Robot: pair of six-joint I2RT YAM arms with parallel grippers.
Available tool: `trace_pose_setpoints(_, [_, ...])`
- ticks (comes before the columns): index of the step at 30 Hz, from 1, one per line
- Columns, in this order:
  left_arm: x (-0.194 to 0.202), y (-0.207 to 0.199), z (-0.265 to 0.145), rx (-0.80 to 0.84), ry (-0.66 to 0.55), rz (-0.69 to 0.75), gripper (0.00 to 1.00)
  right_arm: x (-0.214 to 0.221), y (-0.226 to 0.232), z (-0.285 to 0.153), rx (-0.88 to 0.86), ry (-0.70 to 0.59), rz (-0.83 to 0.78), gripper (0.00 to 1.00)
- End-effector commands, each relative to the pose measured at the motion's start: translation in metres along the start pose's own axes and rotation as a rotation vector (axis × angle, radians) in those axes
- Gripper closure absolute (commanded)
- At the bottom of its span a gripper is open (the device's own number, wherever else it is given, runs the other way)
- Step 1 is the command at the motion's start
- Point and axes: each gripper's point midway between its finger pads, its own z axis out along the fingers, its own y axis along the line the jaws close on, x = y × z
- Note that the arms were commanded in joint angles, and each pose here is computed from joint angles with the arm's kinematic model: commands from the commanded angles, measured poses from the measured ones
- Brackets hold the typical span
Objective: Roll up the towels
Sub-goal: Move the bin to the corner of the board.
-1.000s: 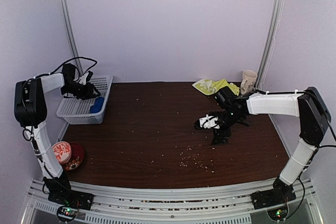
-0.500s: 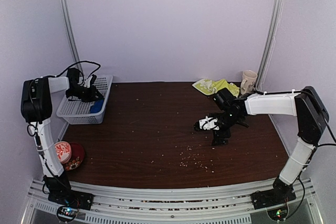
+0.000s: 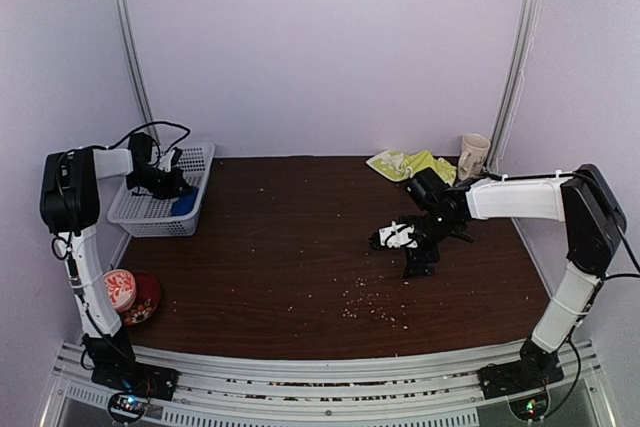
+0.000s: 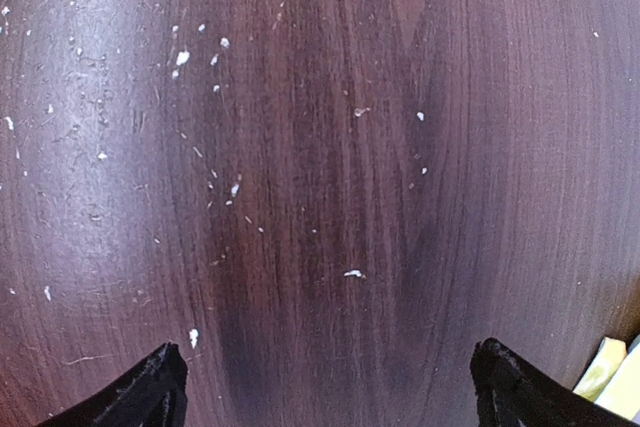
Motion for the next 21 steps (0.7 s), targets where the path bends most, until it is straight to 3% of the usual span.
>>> trace_pose_setpoints(1, [0.006,0.012,0.005,-0.060,0.002,0.011,1.00,-0.001,-0.002,-0.001,0.002,0.004,0.002,0.00])
trace_pose_setpoints(11, [0.012,0.014,0.010,-0.052,0.018,0.010,1.00,-0.001,-0.003,-0.002,0.005,0.006,0.003,0.00])
trace_pose_setpoints(13, [0.005,0.011,0.005,-0.047,0.001,0.017,0.94,0.000,-0.003,-0.002,0.007,0.008,0.004,0.00])
trace_pose_setpoints(15, [-0.004,0.005,-0.002,-0.043,-0.023,0.027,0.80,0.000,-0.003,-0.002,0.007,0.009,0.003,0.00])
trace_pose_setpoints(19, [-0.032,-0.011,-0.026,-0.036,-0.097,0.062,0.62,0.000,-0.004,-0.003,0.014,0.010,0.003,0.00])
trace_pose_setpoints(21, [-0.045,-0.020,-0.040,-0.027,-0.134,0.077,0.57,-0.001,-0.005,-0.004,0.020,0.009,0.003,0.00])
